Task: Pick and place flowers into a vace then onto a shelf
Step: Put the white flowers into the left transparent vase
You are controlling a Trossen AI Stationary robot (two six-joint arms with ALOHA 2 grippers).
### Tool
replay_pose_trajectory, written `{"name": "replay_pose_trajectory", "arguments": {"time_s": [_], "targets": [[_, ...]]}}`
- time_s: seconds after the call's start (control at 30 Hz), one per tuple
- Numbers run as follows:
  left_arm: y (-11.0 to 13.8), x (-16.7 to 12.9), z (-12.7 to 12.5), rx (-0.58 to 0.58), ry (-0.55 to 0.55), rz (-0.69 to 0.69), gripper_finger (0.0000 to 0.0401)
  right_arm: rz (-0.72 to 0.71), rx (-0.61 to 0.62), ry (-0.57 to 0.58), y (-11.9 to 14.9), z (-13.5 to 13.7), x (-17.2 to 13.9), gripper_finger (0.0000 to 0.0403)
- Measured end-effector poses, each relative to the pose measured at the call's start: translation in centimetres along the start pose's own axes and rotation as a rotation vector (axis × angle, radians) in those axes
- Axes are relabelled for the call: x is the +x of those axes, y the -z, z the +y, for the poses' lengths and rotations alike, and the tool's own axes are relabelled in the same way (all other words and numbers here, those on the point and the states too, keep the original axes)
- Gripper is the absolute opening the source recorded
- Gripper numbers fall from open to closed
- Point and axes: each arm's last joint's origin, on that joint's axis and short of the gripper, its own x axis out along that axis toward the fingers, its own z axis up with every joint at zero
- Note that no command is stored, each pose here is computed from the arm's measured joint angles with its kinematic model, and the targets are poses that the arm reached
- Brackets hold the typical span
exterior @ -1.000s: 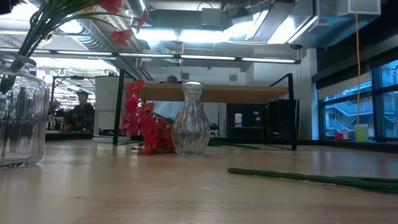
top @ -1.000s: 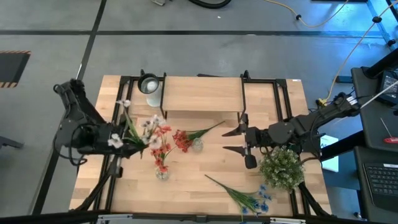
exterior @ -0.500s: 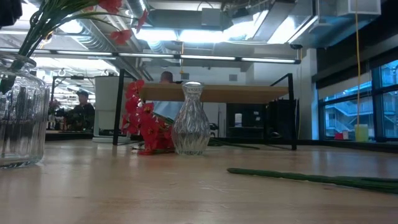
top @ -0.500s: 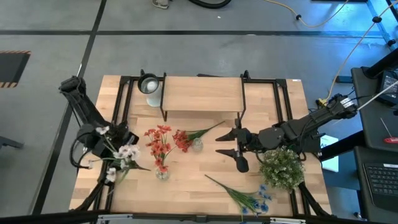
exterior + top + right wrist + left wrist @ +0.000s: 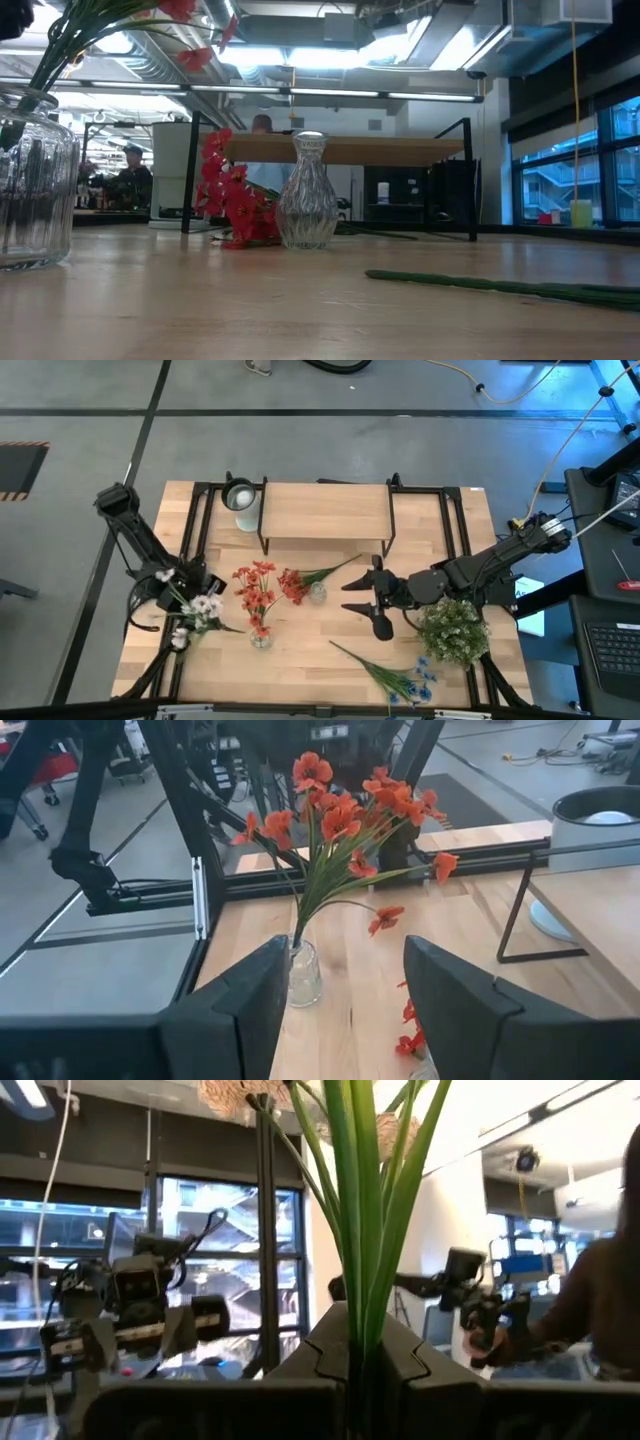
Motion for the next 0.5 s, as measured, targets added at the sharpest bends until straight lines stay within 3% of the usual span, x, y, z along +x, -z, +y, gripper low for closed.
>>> {"name": "replay_pose_trajectory", "arguments": {"time_s": [0.37, 0.5], "targets": [[2.1, 0.4, 0.4, 0.002, 0.035, -0.009, 0.0004, -0.041, 0.017, 0.002, -0.4, 0.1, 0.0, 0.0201], [2.9, -0.2, 0.7, -0.049, 0.025, -0.014, 0.0004, -0.048, 0.034, 0.014, -0.5, 0.0, 0.0, 0.0201]]}}
